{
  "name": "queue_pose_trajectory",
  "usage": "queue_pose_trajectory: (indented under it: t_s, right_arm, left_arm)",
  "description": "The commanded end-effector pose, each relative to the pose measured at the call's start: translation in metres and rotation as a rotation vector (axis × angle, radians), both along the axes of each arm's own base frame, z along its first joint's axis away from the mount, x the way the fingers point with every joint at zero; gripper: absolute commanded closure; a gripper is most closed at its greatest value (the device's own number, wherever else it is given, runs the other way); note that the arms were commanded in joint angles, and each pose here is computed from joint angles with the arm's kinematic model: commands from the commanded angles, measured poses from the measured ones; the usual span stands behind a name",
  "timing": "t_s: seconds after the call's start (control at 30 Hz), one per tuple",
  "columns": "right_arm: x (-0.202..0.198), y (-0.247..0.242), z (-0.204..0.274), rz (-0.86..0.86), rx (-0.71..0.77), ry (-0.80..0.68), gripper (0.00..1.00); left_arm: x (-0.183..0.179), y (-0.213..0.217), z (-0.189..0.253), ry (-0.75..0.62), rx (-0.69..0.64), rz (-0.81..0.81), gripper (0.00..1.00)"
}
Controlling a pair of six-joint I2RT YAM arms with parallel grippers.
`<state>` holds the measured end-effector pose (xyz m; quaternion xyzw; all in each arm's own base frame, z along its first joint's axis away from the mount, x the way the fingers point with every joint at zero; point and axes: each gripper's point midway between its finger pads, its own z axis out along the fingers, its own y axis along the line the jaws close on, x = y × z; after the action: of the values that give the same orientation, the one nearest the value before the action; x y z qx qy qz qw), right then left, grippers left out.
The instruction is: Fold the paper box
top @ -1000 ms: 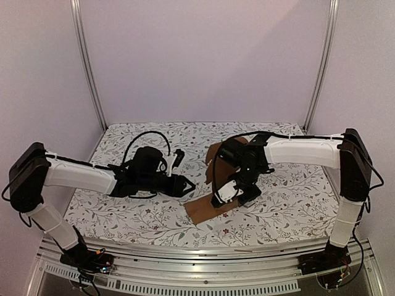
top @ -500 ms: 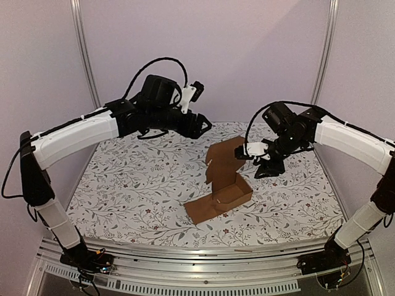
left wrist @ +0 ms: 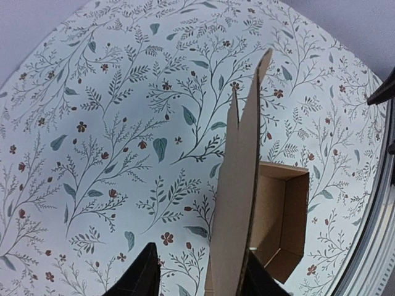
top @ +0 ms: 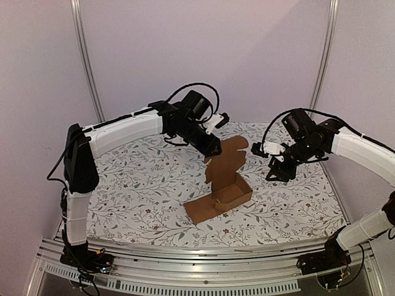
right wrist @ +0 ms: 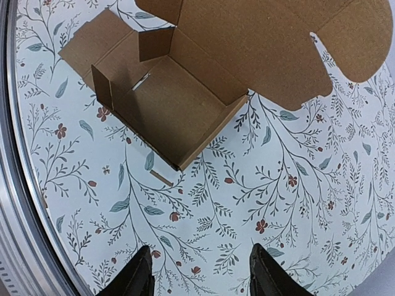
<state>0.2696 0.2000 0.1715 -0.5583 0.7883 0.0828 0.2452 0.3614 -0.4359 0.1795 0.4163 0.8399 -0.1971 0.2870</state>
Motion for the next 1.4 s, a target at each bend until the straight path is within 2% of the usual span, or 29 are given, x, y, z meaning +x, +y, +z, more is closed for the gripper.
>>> queue_pose_trajectory:
  t_s: [0.0, 0.17, 0.3, 0.4, 0.47, 0.57, 0.63, 0.73, 0.77, 1.0, 1.13, 1.27, 1.37]
  right_arm:
    - [-0.003, 0.001, -0.003, -0.025, 0.039, 0.011, 0.49]
    - [0.005, 0.003, -0.004, -0.061, 0.040, 0.015, 0.49]
    - [0.020, 0.002, -0.010, -0.135, 0.013, 0.021, 0.49]
    - [0.040, -0.006, -0.005, -0.233, -0.006, -0.020, 0.49]
    - [0.058, -0.014, 0.004, -0.314, 0.009, -0.045, 0.49]
    - [0.086, -0.032, 0.024, -0.465, 0.070, -0.058, 0.44]
    - [0.100, -0.038, 0.036, -0.539, 0.124, -0.049, 0.40]
    - [0.109, -0.036, 0.035, -0.562, 0.141, -0.014, 0.39]
    - [0.111, -0.033, 0.031, -0.555, 0.141, 0.006, 0.38]
    - [0.113, -0.013, 0.018, -0.517, 0.181, 0.124, 0.38]
    - [0.112, -0.007, 0.008, -0.519, 0.188, 0.172, 0.38]
    - [0.111, -0.004, -0.001, -0.515, 0.182, 0.205, 0.38]
    - [0.108, 0.003, -0.003, -0.493, 0.192, 0.225, 0.37]
  left_arm:
    - [-0.011, -0.010, 0.027, -0.013, -0.050, -0.072, 0.64]
    - [-0.012, -0.010, 0.034, 0.029, -0.095, -0.071, 0.89]
    - [-0.011, -0.004, 0.041, 0.064, -0.147, -0.028, 0.97]
    - [-0.005, 0.011, 0.044, 0.070, -0.202, 0.089, 1.00]
    - [0.001, 0.027, 0.054, 0.043, -0.305, 0.215, 1.00]
    - [0.005, 0.069, 0.076, 0.021, -0.570, 0.512, 1.00]
    - [0.002, 0.095, 0.074, 0.016, -0.773, 0.663, 1.00]
    - [-0.012, 0.133, 0.061, -0.020, -0.976, 0.861, 1.00]
    - [-0.016, 0.146, 0.051, -0.044, -0.997, 0.927, 1.00]
    - [-0.038, 0.177, -0.026, 0.092, -1.076, 1.151, 0.98]
    - [-0.045, 0.181, -0.057, 0.152, -1.056, 1.197, 0.95]
    - [-0.057, 0.182, -0.074, 0.184, -1.004, 1.214, 0.85]
    - [-0.072, 0.191, -0.090, 0.186, -0.909, 1.246, 0.77]
